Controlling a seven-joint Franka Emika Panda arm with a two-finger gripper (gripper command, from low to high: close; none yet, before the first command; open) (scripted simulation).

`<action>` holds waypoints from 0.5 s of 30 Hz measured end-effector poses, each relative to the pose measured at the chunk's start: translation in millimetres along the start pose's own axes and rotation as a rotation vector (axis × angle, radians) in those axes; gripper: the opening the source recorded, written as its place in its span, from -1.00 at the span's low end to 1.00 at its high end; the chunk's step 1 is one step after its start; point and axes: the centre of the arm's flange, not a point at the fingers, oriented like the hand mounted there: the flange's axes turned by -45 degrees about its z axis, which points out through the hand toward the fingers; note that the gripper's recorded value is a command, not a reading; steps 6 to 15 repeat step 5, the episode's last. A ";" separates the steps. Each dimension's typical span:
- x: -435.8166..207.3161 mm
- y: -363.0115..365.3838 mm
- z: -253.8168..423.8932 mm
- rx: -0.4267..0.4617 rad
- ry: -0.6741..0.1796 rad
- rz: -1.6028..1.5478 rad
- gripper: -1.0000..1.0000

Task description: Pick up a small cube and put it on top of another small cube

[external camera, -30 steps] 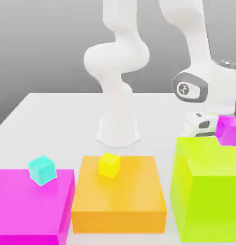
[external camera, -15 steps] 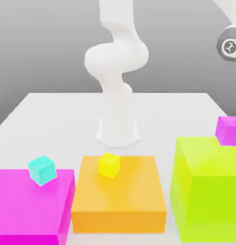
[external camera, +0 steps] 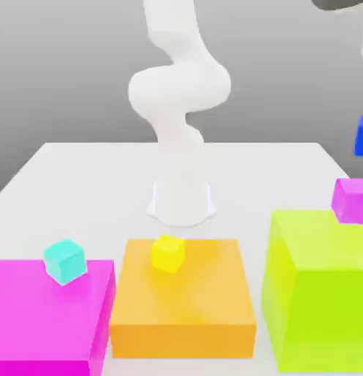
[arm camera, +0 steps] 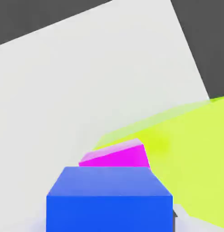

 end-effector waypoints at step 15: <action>-0.7 0.0 14.2 -0.001 0.000 -0.001 1.00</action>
